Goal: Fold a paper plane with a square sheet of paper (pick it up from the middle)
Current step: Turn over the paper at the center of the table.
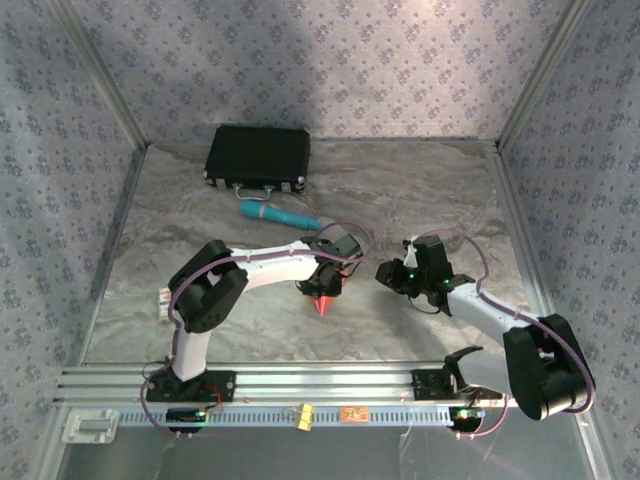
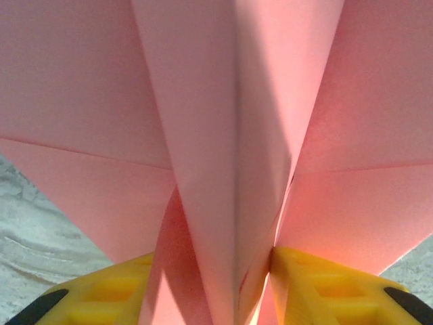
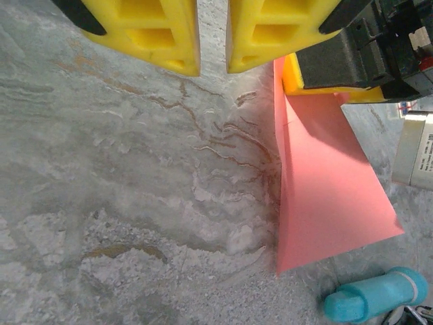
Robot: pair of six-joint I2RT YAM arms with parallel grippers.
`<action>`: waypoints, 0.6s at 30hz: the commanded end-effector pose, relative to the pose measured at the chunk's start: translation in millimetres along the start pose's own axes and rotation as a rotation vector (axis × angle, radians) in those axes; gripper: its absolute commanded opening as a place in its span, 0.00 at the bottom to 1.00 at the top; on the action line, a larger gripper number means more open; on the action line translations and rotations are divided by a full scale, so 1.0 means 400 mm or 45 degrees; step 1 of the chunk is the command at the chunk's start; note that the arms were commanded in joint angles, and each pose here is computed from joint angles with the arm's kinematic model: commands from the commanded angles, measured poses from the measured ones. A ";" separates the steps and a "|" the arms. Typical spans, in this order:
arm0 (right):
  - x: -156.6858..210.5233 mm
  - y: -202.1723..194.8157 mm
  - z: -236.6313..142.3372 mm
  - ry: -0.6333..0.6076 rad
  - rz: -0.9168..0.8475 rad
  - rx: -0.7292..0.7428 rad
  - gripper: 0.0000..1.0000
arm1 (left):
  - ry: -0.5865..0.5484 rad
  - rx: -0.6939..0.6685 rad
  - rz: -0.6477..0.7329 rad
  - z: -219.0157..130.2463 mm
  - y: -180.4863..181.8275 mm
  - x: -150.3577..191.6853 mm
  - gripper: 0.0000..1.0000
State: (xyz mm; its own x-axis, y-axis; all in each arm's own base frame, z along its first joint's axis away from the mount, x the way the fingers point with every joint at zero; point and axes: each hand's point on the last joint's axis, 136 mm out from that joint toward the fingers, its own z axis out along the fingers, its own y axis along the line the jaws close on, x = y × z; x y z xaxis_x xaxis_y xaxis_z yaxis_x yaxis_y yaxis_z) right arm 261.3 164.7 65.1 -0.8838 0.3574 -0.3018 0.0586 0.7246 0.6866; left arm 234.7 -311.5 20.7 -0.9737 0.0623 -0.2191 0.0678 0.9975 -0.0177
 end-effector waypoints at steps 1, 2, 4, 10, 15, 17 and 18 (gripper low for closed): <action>0.016 -0.008 -0.009 0.027 -0.018 -0.002 0.19 | 0.062 -0.114 -0.022 0.016 0.034 0.038 0.42; 0.016 -0.009 -0.012 0.026 -0.020 -0.003 0.19 | 0.054 -0.103 -0.027 0.009 0.029 0.033 0.42; 0.013 -0.005 -0.016 0.021 -0.025 -0.011 0.19 | 0.041 -0.092 -0.044 -0.003 0.024 0.027 0.43; 0.001 -0.002 -0.036 0.000 -0.047 0.008 0.20 | -0.021 -0.046 -0.079 -0.057 0.013 -0.003 0.47; -0.014 -0.005 -0.059 -0.031 -0.052 0.033 0.21 | -0.054 -0.026 -0.095 -0.086 0.016 -0.013 0.48; -0.029 -0.002 -0.074 -0.056 -0.068 0.050 0.22 | -0.070 -0.011 -0.102 -0.100 0.017 -0.018 0.50; -0.034 -0.003 -0.081 -0.068 -0.073 0.061 0.25 | -0.077 0.001 -0.101 -0.106 0.016 -0.021 0.51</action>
State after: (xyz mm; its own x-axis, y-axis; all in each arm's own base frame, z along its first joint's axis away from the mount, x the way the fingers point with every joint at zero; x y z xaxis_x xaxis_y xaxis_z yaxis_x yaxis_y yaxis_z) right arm 254.7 148.0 78.3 -0.8729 0.3525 -0.3372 0.0426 0.7438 0.6671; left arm 233.6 -306.3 39.2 -0.9715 -0.0058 -0.2369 -0.0015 0.9998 -0.0184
